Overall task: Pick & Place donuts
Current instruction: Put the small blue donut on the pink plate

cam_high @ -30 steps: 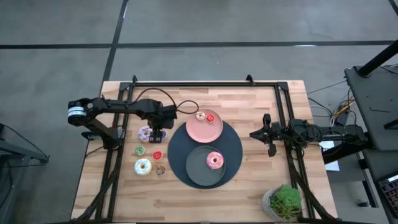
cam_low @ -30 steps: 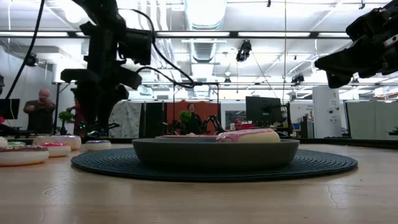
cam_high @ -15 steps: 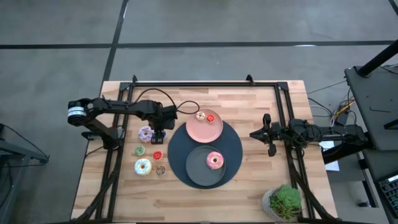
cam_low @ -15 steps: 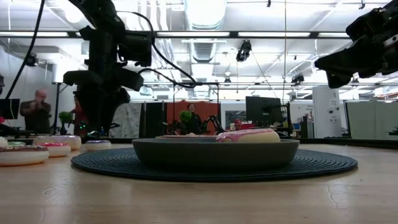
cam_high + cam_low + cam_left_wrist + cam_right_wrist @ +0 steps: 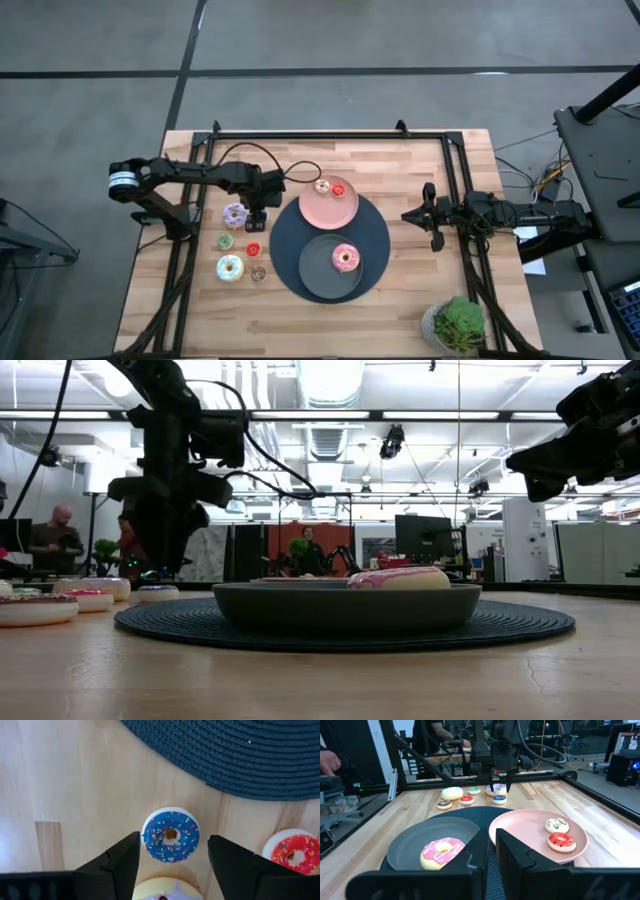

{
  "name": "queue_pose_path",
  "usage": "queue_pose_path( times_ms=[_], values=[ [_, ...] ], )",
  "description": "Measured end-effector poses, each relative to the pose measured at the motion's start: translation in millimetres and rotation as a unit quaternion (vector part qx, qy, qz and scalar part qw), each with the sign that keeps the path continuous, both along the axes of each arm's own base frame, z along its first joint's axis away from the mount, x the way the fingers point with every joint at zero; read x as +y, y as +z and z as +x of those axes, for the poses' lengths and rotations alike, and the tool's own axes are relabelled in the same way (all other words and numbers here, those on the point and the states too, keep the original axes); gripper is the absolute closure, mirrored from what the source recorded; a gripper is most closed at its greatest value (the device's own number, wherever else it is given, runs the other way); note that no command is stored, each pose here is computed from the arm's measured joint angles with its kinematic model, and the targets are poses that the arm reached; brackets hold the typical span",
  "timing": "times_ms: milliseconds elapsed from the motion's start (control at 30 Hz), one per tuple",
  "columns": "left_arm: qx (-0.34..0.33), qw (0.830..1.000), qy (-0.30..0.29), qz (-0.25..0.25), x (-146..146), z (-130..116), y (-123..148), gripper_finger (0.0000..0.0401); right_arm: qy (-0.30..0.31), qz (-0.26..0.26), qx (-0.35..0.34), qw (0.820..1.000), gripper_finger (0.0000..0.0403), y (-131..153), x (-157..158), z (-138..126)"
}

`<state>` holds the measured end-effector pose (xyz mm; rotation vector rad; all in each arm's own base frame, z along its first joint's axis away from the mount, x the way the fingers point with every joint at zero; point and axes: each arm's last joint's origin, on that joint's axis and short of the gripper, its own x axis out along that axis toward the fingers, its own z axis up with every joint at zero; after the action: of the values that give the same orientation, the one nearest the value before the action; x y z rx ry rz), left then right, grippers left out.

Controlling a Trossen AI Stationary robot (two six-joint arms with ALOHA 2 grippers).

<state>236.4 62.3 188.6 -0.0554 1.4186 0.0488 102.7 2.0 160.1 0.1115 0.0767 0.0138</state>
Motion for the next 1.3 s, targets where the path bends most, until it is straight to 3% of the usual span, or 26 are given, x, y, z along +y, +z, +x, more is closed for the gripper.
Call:
queue_pose_path(
  times_ms=[367,667,1300],
  values=[
    [-0.003,1.000,0.018,0.003,1,-1,2,0.0135,0.000,0.000,0.000,1.000,0.0374,0,0,0],
    [0.014,0.999,-0.046,0.010,-1,-8,-10,0.0131,0.000,0.000,0.000,1.000,0.0374,0,0,0],
    [0.008,0.999,-0.040,0.022,-4,-10,-21,0.0131,0.000,0.000,0.000,1.000,0.0374,0,0,0]
  ],
)
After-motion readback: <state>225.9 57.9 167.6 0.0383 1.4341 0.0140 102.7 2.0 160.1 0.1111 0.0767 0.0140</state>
